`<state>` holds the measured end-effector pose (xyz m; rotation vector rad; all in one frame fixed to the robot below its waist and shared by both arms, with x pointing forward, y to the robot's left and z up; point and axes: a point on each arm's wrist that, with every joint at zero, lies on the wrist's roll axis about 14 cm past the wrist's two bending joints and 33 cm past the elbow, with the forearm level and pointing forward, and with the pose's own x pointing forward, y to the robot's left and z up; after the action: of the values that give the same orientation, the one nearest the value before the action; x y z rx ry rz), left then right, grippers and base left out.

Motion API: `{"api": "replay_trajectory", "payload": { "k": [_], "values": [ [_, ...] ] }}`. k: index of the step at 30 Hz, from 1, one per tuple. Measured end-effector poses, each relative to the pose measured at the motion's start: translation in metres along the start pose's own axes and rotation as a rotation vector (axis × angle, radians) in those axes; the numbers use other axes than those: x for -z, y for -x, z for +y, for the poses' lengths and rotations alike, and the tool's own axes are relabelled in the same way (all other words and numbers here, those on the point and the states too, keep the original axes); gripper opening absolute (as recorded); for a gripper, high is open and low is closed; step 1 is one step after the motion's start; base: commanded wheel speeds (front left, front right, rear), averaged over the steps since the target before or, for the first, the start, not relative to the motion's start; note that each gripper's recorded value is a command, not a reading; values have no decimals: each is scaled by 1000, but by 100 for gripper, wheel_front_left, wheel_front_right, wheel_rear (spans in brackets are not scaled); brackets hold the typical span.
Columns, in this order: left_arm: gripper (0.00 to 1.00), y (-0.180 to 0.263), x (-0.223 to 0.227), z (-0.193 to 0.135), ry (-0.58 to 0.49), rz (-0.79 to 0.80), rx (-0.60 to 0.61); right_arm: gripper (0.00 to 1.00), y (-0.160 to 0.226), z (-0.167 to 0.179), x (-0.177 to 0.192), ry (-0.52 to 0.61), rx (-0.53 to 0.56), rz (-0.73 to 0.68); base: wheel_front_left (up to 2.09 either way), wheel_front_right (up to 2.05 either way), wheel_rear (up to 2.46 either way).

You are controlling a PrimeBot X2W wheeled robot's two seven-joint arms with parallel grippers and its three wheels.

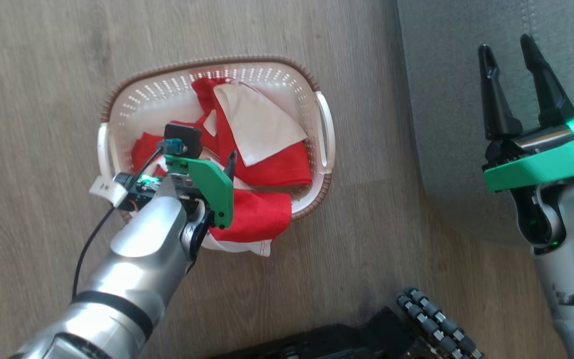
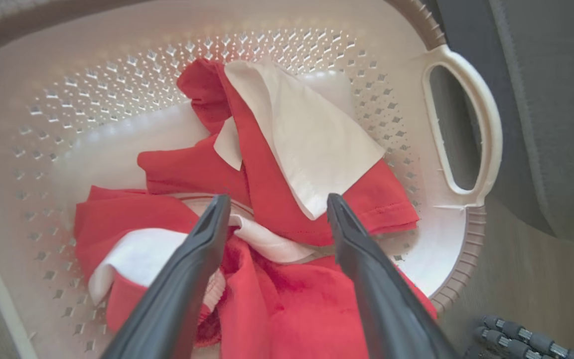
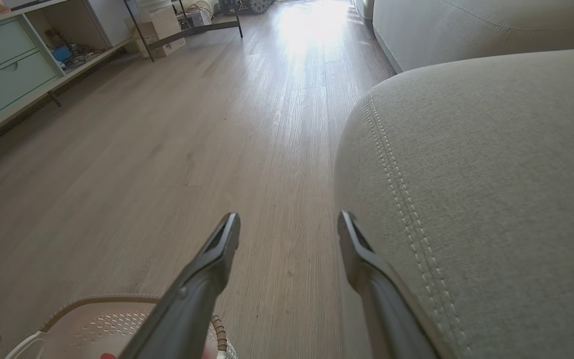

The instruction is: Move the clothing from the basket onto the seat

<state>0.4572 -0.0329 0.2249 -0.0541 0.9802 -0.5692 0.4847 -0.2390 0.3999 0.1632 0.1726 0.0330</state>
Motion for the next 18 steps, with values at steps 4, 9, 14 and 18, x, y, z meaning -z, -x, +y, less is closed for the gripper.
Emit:
{"api": "replay_trajectory", "payload": {
  "k": [4,9,14,18],
  "values": [
    [100,-12,22,2,-2,119,2,100,-5,1,7,2,-7,9,0,0,0],
    [100,-21,49,7,-7,237,-21,100,-10,0,13,-2,-4,16,0,0,0],
    [100,-29,61,17,-1,298,-63,100,-14,2,19,-36,-3,21,0,0,0],
    [100,-32,70,26,-29,354,-111,100,-14,0,19,-31,-1,21,0,0,0]
  ]
}}
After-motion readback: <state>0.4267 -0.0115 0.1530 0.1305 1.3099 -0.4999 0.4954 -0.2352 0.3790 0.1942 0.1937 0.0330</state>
